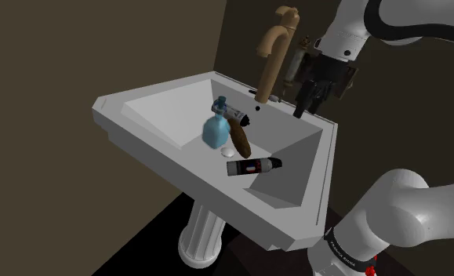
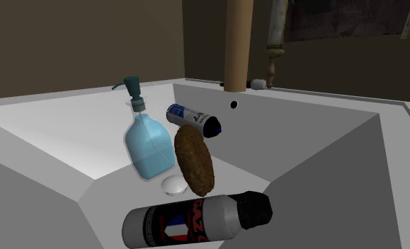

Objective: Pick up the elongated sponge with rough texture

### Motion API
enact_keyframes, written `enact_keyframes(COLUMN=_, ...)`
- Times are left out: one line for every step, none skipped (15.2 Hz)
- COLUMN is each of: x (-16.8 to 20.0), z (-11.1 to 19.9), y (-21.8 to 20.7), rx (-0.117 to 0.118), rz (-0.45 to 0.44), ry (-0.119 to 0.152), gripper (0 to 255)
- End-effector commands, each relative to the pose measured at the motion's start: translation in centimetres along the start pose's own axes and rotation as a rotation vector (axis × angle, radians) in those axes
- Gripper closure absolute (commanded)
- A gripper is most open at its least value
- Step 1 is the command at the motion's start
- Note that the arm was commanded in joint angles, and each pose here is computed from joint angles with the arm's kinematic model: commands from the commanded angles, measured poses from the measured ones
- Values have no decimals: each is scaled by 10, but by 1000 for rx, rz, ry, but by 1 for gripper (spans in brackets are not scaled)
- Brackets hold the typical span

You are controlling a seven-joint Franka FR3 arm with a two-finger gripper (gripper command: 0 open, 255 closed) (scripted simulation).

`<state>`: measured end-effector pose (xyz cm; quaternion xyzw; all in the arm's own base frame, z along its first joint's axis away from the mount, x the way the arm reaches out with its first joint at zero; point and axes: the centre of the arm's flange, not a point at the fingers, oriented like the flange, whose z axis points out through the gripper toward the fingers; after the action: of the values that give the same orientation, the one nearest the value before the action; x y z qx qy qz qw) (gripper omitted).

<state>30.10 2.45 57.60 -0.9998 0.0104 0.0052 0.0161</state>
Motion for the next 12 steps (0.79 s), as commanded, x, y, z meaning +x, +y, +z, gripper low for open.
enact_keyframes(x=0, z=0, y=0, rx=0, rz=0, ry=0, gripper=0)
enact_keyframes(x=9, z=9, y=-6, rx=-18, rz=23, ry=2, gripper=0)
enact_keyframes(x=17, z=19, y=-11, rx=-36, rz=45, ry=3, gripper=0)
enact_keyframes(x=26, z=29, y=-16, rx=-54, rz=68, ry=5, gripper=0)
enact_keyframes(x=35, z=38, y=-20, rx=-72, rz=90, ry=7, gripper=0)
enact_keyframes(x=44, z=48, y=-25, rx=-90, rz=113, ry=8, gripper=0)
enact_keyframes(x=53, z=58, y=-28, rx=-109, rz=135, ry=10, gripper=0)
enact_keyframes(x=62, z=68, y=-32, rx=-127, rz=158, ry=12, gripper=0)
enact_keyframes(x=72, z=78, y=-35, rx=-145, rz=181, ry=14, gripper=0)
enact_keyframes(x=81, z=88, y=-37, rx=-163, rz=203, ry=15, gripper=0)
enact_keyframes(x=90, z=98, y=-40, rx=-181, rz=226, ry=17, gripper=0)
enact_keyframes(x=100, z=108, y=-41, rx=-199, rz=248, ry=19, gripper=0)
